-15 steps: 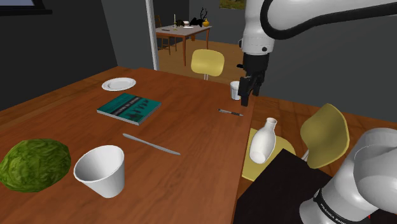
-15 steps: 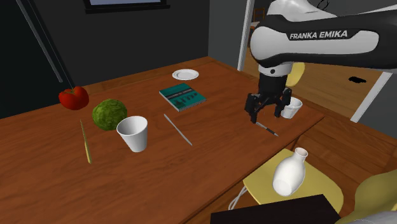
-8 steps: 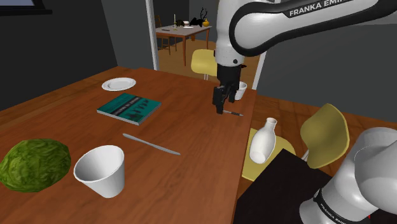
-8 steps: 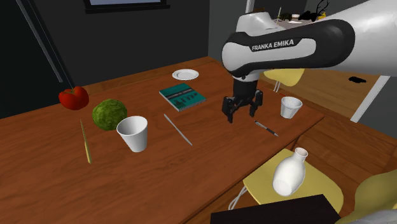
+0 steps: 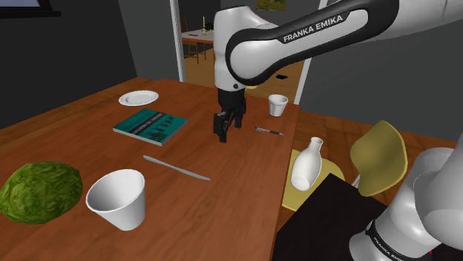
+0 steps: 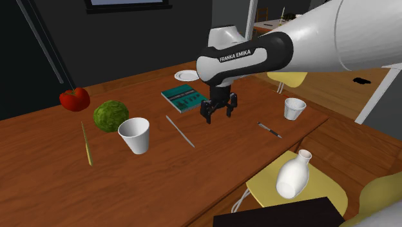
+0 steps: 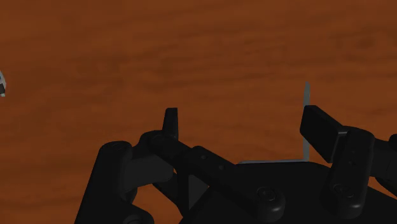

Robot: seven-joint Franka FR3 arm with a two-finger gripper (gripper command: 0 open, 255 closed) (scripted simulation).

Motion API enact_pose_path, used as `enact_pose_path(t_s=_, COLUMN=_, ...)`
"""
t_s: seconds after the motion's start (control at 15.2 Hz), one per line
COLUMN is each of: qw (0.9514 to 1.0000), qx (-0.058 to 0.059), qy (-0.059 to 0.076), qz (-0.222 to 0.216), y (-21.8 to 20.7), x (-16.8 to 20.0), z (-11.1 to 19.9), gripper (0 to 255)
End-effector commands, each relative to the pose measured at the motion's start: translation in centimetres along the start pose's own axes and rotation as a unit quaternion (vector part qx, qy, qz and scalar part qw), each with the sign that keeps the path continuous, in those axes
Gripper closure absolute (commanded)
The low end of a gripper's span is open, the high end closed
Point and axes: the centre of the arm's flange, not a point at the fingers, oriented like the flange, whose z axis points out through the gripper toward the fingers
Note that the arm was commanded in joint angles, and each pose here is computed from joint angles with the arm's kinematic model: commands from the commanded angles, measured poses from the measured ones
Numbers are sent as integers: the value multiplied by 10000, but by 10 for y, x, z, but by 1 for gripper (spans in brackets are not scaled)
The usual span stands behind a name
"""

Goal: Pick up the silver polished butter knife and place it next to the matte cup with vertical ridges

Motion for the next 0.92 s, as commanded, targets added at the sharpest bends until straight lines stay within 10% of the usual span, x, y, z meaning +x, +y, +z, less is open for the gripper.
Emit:
enact_pose_path(t_s=0.0, qw=9999, qx=3, qy=54, qz=-101, y=-15, x=20, z=7, gripper=0)
enact_pose_path(t_s=0.86, qw=9965, qx=-7, qy=380, qz=-748, y=-121, x=137, z=52, gripper=0)
